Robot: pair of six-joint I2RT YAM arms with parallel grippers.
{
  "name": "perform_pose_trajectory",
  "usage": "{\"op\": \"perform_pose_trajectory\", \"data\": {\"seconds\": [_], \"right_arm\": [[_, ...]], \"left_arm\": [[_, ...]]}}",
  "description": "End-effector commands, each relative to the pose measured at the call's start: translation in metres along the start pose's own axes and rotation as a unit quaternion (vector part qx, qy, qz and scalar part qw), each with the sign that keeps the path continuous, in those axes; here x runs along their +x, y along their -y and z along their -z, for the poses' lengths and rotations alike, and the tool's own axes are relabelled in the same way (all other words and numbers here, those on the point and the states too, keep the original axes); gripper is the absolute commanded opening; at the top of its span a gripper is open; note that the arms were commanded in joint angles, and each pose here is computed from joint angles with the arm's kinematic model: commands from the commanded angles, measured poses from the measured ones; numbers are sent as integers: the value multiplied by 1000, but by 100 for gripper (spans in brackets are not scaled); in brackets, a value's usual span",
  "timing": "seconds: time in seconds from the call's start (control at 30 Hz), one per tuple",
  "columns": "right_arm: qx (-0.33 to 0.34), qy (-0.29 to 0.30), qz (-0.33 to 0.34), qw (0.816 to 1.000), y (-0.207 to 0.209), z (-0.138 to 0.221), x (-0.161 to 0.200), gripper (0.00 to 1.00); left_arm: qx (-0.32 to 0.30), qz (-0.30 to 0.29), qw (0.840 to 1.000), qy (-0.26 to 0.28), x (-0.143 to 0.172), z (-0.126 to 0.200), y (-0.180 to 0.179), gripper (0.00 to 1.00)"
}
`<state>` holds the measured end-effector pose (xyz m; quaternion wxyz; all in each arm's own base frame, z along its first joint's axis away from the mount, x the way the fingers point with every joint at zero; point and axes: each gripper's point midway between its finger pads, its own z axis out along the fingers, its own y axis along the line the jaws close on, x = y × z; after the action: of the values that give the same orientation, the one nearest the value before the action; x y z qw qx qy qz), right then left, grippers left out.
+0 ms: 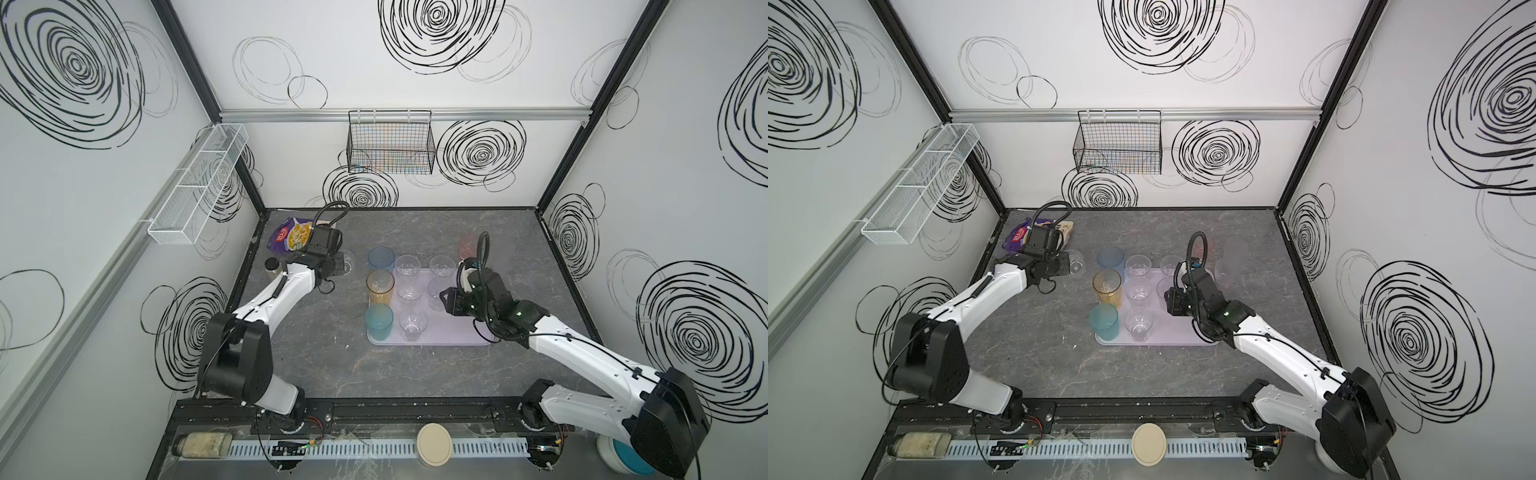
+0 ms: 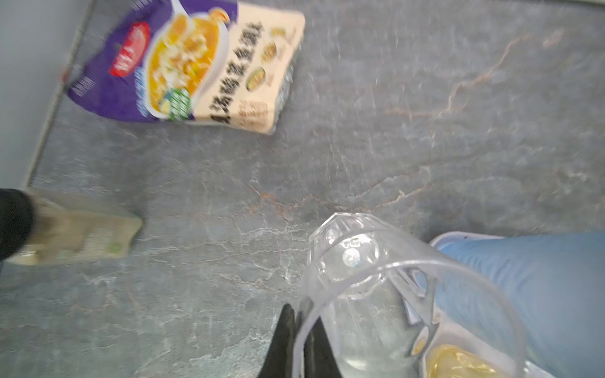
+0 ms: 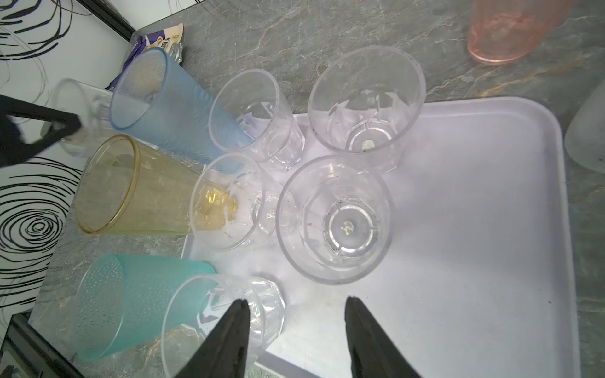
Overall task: Place the glasses into the tray
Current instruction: Pick up the glass from the center of the table, then place the glass on the tray.
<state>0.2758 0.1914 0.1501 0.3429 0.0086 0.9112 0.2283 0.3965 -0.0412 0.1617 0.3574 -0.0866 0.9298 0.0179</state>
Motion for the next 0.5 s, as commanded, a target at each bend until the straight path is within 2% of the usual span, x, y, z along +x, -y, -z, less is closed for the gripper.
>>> {"op": "perform_pose_trajectory", "data": {"seconds": [0.0, 0.13, 0.2, 0.27, 0.37, 0.47], "right_arm": [[12, 19, -2, 1000, 4, 9, -15, 52], [23, 28, -16, 999, 18, 15, -30, 52], [26, 40, -26, 999, 27, 20, -40, 52], [31, 52, -39, 997, 40, 25, -48, 52], [51, 71, -55, 995, 62, 32, -59, 52], [59, 79, -81, 992, 83, 36, -63, 52]], "left_arm": [[-19, 23, 996, 78, -38, 46, -22, 0], [14, 22, 993, 117, -59, 93, -7, 0], [36, 10, 990, 134, -65, 116, 13, 0], [77, -7, 985, 152, -65, 145, 47, 0], [150, -54, 975, 156, -43, 177, 113, 0], [217, -108, 962, 122, 0, 192, 179, 0]]}}
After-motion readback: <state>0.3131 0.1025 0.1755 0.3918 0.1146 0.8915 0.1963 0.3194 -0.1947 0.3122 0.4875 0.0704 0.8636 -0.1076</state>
